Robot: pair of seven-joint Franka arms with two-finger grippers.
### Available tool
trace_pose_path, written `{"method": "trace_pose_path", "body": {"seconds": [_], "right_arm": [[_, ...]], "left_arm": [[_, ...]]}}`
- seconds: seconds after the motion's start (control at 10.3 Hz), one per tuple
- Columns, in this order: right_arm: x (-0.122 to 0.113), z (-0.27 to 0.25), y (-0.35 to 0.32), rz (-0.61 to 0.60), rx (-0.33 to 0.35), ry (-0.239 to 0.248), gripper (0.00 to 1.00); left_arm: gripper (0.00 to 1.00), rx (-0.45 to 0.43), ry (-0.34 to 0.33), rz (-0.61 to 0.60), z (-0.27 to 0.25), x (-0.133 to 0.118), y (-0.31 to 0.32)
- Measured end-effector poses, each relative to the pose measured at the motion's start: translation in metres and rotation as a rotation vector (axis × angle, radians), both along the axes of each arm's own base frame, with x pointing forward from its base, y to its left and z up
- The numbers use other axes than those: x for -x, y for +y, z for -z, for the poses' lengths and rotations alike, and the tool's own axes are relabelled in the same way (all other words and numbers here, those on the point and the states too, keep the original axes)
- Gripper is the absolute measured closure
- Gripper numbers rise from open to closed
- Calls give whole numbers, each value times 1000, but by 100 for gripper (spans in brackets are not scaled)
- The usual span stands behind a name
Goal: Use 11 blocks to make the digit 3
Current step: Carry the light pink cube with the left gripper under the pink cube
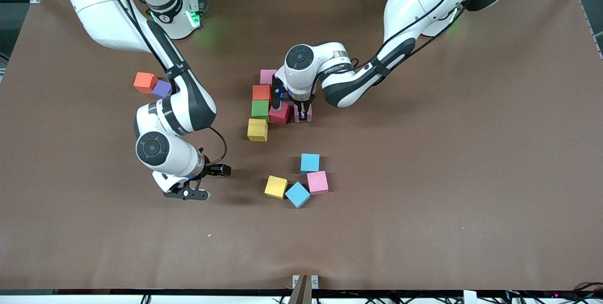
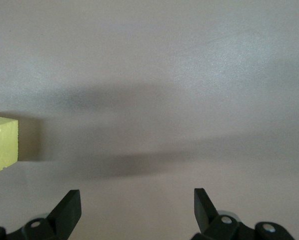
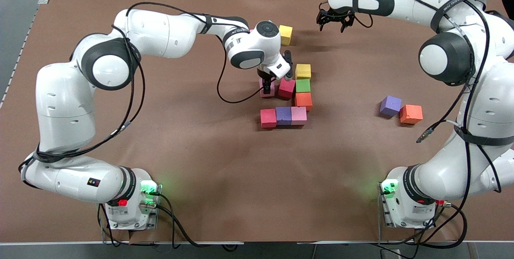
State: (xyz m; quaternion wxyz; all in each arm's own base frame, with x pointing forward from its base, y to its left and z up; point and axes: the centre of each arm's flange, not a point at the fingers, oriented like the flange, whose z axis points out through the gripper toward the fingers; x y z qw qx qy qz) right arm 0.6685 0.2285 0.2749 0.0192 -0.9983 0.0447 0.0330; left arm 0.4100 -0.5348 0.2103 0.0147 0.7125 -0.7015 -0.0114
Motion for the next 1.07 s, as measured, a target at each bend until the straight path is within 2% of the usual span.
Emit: {"method": "trace_pose_path", "body": {"seconds": [0.48,1.07], "right_arm": [[0,0,0,-1,0,0,0],[1,0,1,-2,0,3,0]], "left_arm": [[45,-14,-31,-14,4,4,-13],[45,-6,-28,-23,3,5,-17]]}}
